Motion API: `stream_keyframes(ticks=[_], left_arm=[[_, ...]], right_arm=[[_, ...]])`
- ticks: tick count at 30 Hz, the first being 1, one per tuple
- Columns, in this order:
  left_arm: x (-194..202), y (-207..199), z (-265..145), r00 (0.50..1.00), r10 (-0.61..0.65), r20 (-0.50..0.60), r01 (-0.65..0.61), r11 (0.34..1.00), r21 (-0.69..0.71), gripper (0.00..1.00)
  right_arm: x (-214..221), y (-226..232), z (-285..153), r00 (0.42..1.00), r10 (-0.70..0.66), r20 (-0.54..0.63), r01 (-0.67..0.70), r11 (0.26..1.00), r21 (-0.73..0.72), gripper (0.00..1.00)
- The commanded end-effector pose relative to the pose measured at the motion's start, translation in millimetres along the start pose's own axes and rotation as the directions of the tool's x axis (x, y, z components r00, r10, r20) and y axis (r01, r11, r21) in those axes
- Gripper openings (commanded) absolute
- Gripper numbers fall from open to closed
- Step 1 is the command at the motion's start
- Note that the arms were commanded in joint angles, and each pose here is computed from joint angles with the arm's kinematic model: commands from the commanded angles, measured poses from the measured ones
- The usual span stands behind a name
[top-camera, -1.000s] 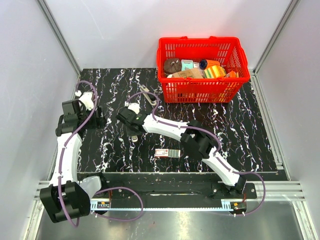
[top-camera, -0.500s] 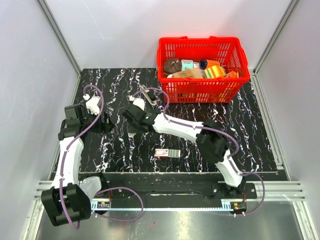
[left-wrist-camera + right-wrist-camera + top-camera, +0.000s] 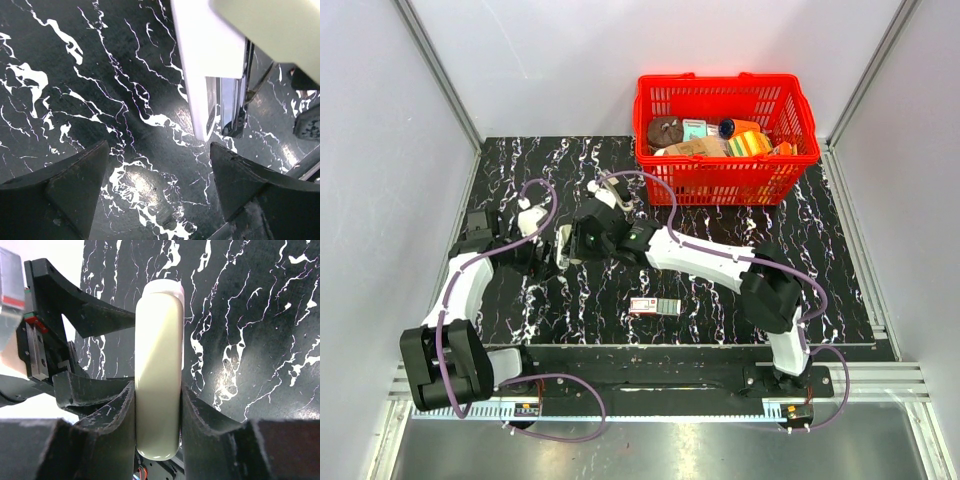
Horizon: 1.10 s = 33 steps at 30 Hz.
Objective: Unload the staples from the stapler
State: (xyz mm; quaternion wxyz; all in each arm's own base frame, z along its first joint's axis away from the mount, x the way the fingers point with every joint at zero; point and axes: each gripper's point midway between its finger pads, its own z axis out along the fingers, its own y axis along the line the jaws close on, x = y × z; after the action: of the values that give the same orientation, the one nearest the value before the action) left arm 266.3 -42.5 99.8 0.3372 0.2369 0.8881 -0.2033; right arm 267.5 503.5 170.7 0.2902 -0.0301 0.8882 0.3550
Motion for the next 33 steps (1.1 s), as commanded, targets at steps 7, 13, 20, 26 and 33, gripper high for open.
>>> stream_keyframes(ticks=[7,13,20,26,33], left_arm=[[-15,-3,-3,0.97,0.231,0.075,-0.235,0.971,0.035,0.85],[-12,-10,-1,0.967,0.241,0.086,-0.247,0.966,0.075,0.81],[-12,-20,1,0.966,0.232,0.111,-0.246,0.961,0.13,0.8],[-9,-14,2,0.963,0.254,0.091,-0.264,0.958,0.116,0.59],[-21,-11,-1,0.959,0.253,0.123,-0.265,0.961,0.086,0.17]], right_arm=[[-27,43,-36,0.994,0.102,0.031,-0.093,0.976,-0.198,0.0],[-24,47,-38,0.991,0.131,0.005,-0.126,0.962,-0.241,0.0],[-20,53,-39,0.988,0.156,-0.02,-0.155,0.945,-0.288,0.0],[-17,53,-41,0.987,0.157,-0.03,-0.159,0.942,-0.294,0.0],[-6,49,-41,0.985,0.156,-0.067,-0.169,0.938,-0.303,0.0]])
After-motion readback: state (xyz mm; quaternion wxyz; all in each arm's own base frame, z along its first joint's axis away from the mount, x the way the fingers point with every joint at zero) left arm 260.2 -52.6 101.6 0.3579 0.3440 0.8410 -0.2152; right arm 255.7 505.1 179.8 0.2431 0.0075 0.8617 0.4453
